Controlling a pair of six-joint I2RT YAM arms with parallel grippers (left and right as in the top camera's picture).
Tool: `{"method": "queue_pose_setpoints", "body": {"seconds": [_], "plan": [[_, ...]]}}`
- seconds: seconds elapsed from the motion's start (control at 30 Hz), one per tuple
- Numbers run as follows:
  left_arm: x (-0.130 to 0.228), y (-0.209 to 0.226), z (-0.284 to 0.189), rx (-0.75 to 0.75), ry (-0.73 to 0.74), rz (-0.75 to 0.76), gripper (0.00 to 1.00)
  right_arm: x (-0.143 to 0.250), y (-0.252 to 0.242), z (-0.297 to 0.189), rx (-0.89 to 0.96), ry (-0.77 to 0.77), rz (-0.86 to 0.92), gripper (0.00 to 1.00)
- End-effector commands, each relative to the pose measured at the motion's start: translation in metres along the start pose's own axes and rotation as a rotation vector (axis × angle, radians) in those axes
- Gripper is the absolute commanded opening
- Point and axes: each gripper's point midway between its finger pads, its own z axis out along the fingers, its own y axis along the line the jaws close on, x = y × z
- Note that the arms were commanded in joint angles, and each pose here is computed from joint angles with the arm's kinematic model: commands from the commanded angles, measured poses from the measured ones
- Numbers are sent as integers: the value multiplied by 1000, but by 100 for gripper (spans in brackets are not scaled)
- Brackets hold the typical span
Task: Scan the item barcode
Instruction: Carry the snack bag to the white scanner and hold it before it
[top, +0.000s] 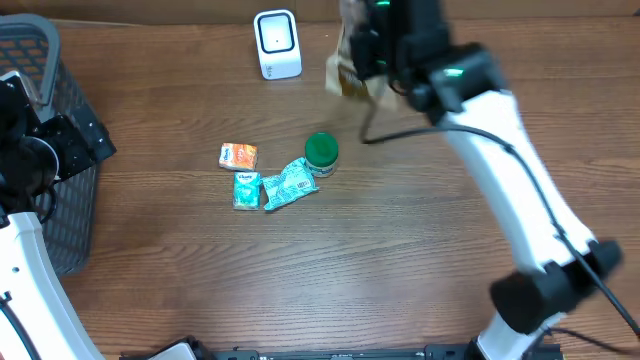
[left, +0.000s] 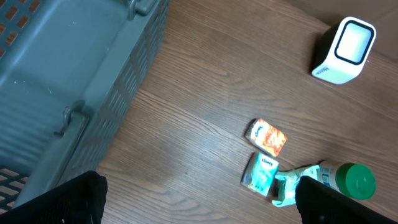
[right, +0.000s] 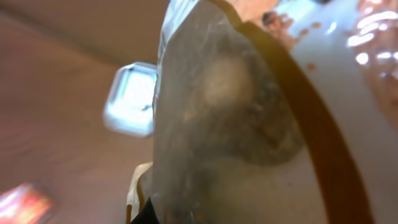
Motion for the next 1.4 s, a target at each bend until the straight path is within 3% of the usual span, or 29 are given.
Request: {"method": "queue_pose_setpoints", "body": {"seconds": [0.0,0.13,0.4,0.77,1.37], "plan": [[-2,-1,-1,8,-5,-17,99,3,-26,31,313,14,-183,4],[-2,-1,-1,8,-5,-17,100,2,-4,75,318,0,-478,4],[-2,-1,-1,8,-5,-17,100,-8,20,140,401,-152,-629,4],[-2,-1,-1,8,-5,-17,100,36,52,207,445,-129,-1012,4],[-2,-1,-1,8,-5,-17,100,39,83,210,416,-172,-1072,4]]}}
